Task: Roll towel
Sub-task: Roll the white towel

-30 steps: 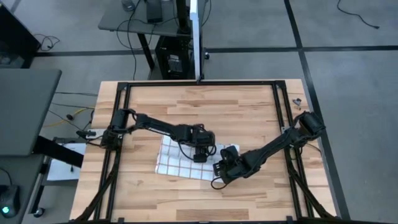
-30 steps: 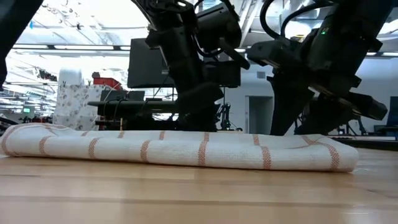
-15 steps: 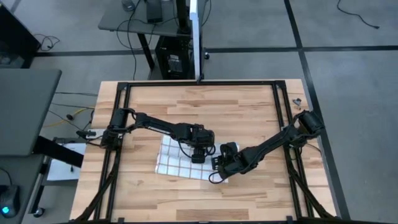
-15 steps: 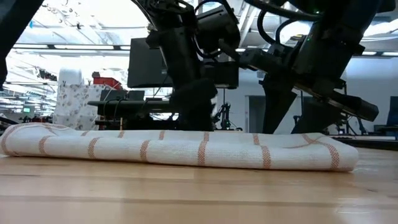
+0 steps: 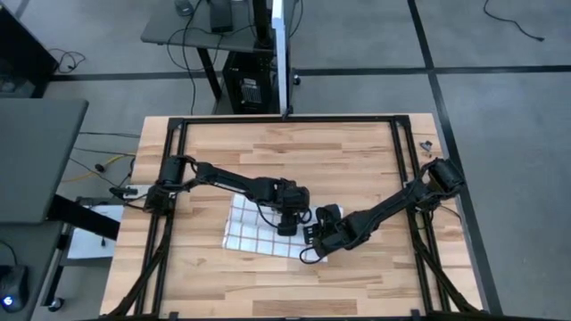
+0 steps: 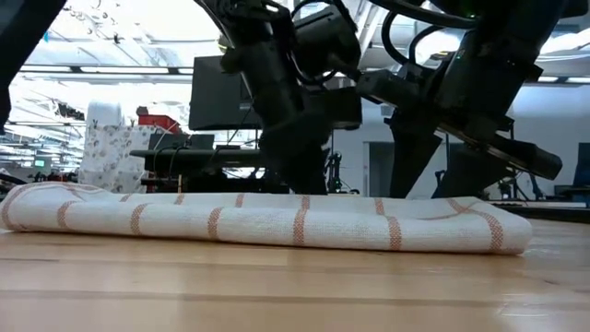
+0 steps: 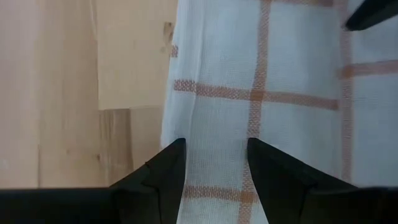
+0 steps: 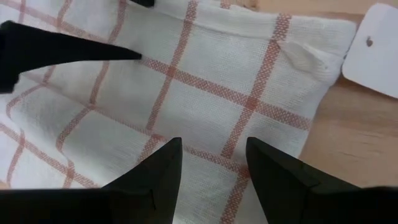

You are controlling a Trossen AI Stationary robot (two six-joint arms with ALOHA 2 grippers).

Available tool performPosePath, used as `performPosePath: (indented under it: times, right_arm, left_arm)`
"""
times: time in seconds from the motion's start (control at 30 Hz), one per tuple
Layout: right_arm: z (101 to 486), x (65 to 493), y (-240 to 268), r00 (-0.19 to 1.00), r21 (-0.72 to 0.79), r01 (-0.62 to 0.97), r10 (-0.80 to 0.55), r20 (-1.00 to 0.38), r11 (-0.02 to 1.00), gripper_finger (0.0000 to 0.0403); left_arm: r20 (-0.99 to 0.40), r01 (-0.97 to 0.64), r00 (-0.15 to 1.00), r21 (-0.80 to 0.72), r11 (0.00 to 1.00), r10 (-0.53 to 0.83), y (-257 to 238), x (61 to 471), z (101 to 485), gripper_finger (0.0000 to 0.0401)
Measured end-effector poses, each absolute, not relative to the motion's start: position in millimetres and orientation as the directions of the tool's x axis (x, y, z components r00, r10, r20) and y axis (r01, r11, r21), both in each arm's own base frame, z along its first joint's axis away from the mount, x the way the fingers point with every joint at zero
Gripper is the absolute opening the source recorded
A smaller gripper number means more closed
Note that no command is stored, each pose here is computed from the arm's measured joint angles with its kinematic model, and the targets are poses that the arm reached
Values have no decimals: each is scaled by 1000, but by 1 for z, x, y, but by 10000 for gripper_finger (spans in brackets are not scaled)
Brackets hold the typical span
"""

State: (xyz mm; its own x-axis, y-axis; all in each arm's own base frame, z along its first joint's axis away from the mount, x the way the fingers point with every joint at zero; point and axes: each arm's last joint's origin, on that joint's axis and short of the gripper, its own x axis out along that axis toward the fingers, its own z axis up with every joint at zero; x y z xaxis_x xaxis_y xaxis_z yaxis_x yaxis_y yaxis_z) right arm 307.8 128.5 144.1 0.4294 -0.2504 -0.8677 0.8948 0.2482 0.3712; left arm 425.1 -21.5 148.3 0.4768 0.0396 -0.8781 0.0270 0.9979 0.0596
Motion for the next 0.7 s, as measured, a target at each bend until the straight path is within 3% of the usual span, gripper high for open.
performPosePath:
  times: [0.7]
  right_arm:
    - [145, 307, 136, 443, 393, 887, -210, -871, 242, 171]
  left_arm:
    - [-876, 5, 480, 62, 998, 52, -11, 424, 144, 155]
